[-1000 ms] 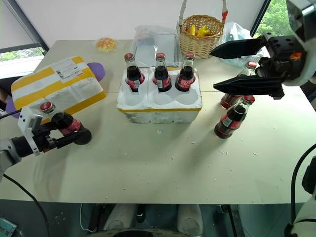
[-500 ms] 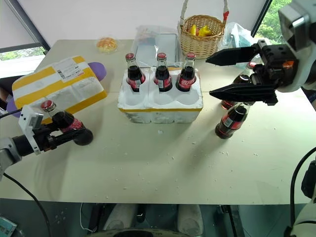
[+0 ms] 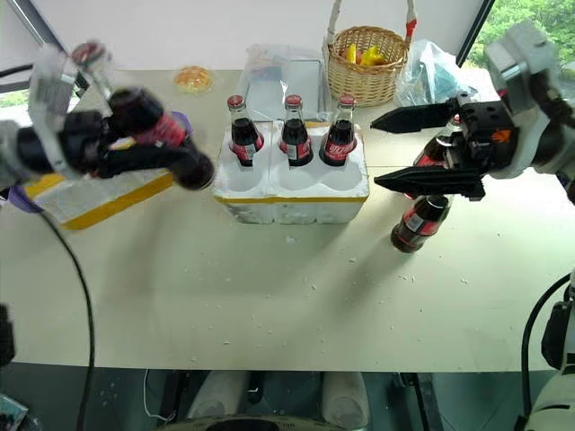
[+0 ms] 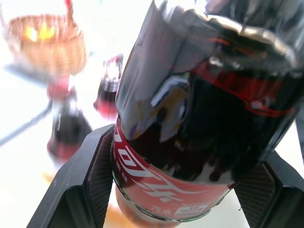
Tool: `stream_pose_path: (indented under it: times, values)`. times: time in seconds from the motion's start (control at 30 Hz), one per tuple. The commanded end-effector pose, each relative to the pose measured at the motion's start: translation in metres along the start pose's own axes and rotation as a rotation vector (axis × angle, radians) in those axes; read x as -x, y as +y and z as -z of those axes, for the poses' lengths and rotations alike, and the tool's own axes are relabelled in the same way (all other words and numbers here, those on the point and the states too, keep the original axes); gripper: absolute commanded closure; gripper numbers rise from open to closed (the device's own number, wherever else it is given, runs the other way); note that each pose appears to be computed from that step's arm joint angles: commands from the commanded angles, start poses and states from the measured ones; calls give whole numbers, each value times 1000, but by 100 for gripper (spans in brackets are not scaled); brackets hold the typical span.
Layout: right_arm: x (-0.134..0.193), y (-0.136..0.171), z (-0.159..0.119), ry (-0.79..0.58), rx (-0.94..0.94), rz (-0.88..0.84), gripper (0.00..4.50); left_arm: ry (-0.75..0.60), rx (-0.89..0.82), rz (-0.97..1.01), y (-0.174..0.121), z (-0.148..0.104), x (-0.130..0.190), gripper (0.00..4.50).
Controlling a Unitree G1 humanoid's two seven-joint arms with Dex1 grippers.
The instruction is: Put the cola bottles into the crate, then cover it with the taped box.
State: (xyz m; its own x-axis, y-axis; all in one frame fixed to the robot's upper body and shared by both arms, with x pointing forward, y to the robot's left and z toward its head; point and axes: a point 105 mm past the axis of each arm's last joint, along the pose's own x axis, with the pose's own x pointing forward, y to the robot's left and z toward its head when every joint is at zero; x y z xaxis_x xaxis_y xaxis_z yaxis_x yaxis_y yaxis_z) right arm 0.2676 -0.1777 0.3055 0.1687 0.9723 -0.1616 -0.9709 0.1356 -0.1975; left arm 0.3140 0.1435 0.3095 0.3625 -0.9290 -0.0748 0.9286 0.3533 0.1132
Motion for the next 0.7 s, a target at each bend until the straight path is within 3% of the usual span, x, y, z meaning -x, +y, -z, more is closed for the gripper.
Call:
stream_pose_path:
  times: [0.03,0.3,0.7]
  values:
    - [0,5,-11,-22,61,7,0,11,-57,21,10,-2,-17,166]
    - [-2,10,-12,-34,63,37,0,95,-29,43,35,33,-42,166]
    - [-6,10,-9,-57,60,70,0,178,-43,94,37,59,-58,166]
